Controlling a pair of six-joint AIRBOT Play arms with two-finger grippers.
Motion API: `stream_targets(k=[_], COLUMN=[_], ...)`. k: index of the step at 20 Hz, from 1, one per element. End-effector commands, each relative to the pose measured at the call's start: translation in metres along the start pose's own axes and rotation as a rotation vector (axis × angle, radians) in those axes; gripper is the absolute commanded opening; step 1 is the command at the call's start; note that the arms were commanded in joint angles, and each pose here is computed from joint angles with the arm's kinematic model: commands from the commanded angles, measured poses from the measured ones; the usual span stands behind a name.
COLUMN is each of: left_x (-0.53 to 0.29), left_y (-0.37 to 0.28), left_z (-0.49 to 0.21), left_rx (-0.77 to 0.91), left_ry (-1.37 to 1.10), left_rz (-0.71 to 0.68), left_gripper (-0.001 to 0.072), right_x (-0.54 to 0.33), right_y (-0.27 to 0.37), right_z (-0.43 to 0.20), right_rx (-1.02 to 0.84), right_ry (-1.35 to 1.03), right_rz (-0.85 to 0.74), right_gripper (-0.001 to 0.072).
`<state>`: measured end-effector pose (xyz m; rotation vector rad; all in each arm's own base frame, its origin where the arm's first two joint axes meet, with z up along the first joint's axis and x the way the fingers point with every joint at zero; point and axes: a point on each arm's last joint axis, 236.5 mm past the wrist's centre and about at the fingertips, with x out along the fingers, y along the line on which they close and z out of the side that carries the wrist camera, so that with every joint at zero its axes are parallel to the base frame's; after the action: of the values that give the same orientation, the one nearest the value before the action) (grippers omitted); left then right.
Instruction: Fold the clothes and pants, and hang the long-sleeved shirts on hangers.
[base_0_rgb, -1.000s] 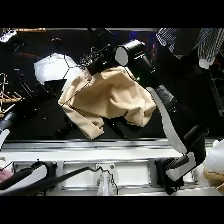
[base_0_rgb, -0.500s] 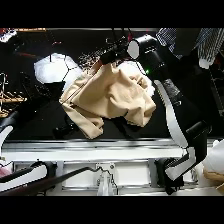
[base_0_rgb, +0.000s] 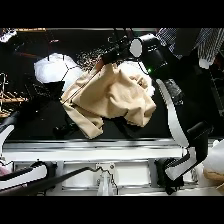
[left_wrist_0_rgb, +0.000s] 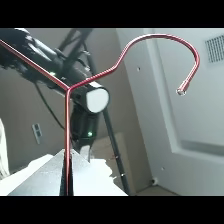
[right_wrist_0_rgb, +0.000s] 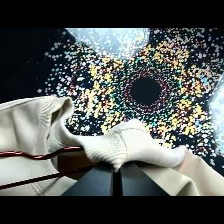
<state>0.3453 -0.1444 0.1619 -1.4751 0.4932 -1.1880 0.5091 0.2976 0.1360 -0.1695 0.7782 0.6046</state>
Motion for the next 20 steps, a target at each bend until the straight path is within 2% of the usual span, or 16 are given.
stream_targets(k=[1, 5, 9, 13, 20], left_x=[-0.002, 0.007, 0.037, 0.055, 0.052], left_y=[0.019, 0.026, 0.030, 0.058, 0.070], left_z=[0.002, 0.006, 0.006, 0.015, 0.032], left_rx=[-0.060, -0.099, -0.111, -0.175, -0.230], left_ry=[-0.005, -0.021, 0.067, 0.111, 0.119], left_rz=[0.028, -0.003, -0.040, -0.042, -0.221], left_gripper=[0.0013, 0.0013, 0.0012, 0.0012, 0.0011], right_x=[-0.008, -0.013, -0.012, -0.020, -0.052], right_y=[0.003, 0.017, 0.041, 0.062, 0.121], right_z=[-0.001, -0.005, -0.019, -0.021, -0.029], right_rx=[0.001, -0.003, -0.041, -0.069, -0.147], right_ry=[0.011, 0.030, 0.089, 0.103, 0.133], right_rz=[0.010, 0.049, 0.083, 0.109, 0.185], right_gripper=[0.0030, 0.0031, 0.0031, 0.0031, 0.0031])
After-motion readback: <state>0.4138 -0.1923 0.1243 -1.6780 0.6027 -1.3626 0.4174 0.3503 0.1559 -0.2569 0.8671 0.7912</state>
